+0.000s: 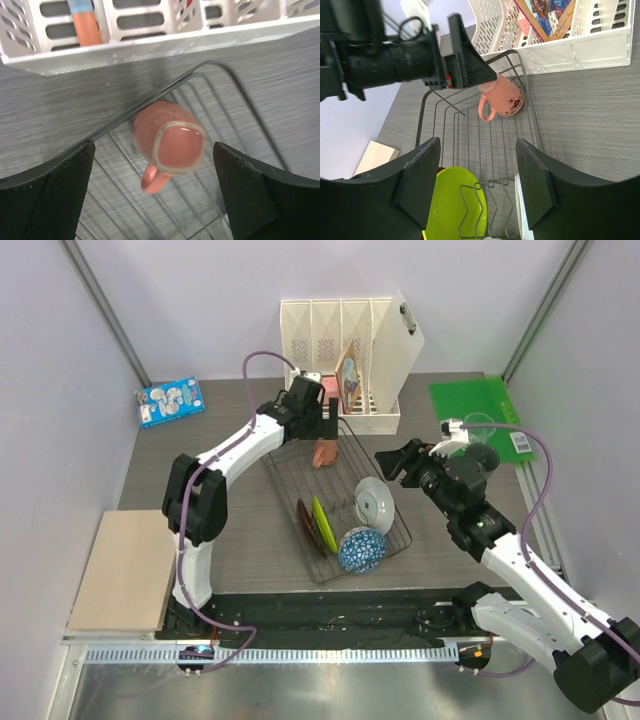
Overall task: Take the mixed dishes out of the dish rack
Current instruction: Pick up the cup from the dish rack.
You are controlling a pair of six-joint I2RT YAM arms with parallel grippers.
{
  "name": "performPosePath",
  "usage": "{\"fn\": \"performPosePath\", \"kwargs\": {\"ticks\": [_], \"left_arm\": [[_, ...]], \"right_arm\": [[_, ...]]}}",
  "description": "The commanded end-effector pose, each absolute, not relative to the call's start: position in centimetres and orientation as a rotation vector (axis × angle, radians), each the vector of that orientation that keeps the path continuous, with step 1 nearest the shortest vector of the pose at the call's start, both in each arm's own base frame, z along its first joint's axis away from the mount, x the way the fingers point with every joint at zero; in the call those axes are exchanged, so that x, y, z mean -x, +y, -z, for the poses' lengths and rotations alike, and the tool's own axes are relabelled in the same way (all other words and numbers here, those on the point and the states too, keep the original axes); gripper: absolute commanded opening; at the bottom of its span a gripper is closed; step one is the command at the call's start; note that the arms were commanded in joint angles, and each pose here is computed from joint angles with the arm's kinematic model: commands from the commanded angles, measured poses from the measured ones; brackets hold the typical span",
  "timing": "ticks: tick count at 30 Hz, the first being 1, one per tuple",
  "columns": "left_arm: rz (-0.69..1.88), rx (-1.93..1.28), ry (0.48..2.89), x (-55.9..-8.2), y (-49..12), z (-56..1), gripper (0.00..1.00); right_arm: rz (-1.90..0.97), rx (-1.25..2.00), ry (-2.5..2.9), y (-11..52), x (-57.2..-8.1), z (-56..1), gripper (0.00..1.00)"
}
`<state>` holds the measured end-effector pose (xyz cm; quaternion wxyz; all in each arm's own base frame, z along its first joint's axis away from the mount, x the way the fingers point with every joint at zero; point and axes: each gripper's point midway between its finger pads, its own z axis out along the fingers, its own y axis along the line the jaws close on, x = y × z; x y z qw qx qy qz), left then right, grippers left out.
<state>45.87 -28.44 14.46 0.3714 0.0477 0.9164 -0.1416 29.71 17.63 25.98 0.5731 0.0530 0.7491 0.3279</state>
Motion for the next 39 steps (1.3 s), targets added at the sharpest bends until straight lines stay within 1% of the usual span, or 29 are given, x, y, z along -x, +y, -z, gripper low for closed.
{"fn": "performPosePath", "kwargs": {"ticks": [1, 11, 12, 13, 15, 16, 17, 21, 24, 25, 27, 28, 30, 33, 34, 36, 37, 39], "left_arm": [[0.337, -0.137, 2.328, -46.4, -28.1, -15.5, 1.00], [0.361, -0.162, 2.337, -46.7, -29.4, -12.9, 1.00], [0.359, -0.177, 2.342, -46.6, -29.7, -12.7, 0.98], [0.355, -0.188, 2.340, -46.7, -29.8, -12.7, 0.95], [0.323, -0.222, 2.348, -46.6, -29.9, -12.0, 0.90], [0.310, -0.233, 2.347, -46.6, -29.9, -11.9, 0.85], [0.293, -0.259, 2.350, -46.5, -29.9, -11.5, 0.82], [0.228, -0.298, 2.348, -46.4, -29.5, -10.8, 0.77], [0.188, -0.313, 2.347, -46.4, -29.1, -10.4, 0.65], [0.177, -0.312, 2.354, -46.3, -28.9, -10.1, 0.58], [0.175, -0.308, 2.341, -46.2, -28.8, -10.6, 0.48], [0.170, -0.306, 2.342, -46.0, -28.5, -10.5, 0.41], [0.179, -0.299, 2.322, -45.8, -28.3, -11.3, 0.35], [0.198, -0.285, 2.288, -45.2, -27.9, -13.5, 0.22], [0.218, -0.272, 2.258, -44.8, -27.6, -15.4, 0.16], [0.250, -0.260, 2.226, -44.3, -27.5, -17.2, 0.11], [0.277, -0.240, 2.194, -43.5, -27.2, -19.2, 0.04], [0.336, -0.233, 2.159, -42.7, -27.3, -21.2, 0.00]], "right_arm": [[-0.785, -0.092, 1.683, 17.6, -29.2, -27.7, 0.67], [-0.813, -0.098, 1.708, 18.2, -29.5, -26.3, 0.67], [-0.814, -0.100, 1.708, 18.2, -29.5, -26.3, 0.66], [-0.811, -0.099, 1.713, 18.2, -29.5, -26.2, 0.67], [-0.806, -0.102, 1.715, 18.2, -29.6, -26.1, 0.67], [-0.804, -0.102, 1.716, 18.2, -29.6, -26.0, 0.66], [-0.798, -0.102, 1.717, 18.1, -29.6, -25.9, 0.66], [-0.792, -0.110, 1.733, 18.2, -29.9, -25.4, 0.66], [-0.791, -0.115, 1.746, 18.3, -30.0, -25.0, 0.66], [-0.788, -0.117, 1.752, 18.3, -30.1, -24.8, 0.66], [-0.783, -0.123, 1.753, 18.1, -30.1, -24.7, 0.66], [-0.784, -0.123, 1.751, 18.2, -30.1, -24.9, 0.66], [-0.778, -0.125, 1.745, 18.0, -30.1, -25.1, 0.66], [-0.772, -0.127, 1.737, 17.8, -30.1, -25.6, 0.66], [-0.772, -0.128, 1.732, 17.8, -30.1, -25.9, 0.66], [-0.771, -0.132, 1.725, 17.7, -30.0, -26.3, 0.66], [-0.767, -0.137, 1.717, 17.5, -30.1, -26.7, 0.66], [-0.767, -0.141, 1.714, 17.5, -30.0, -27.0, 0.66]]}}
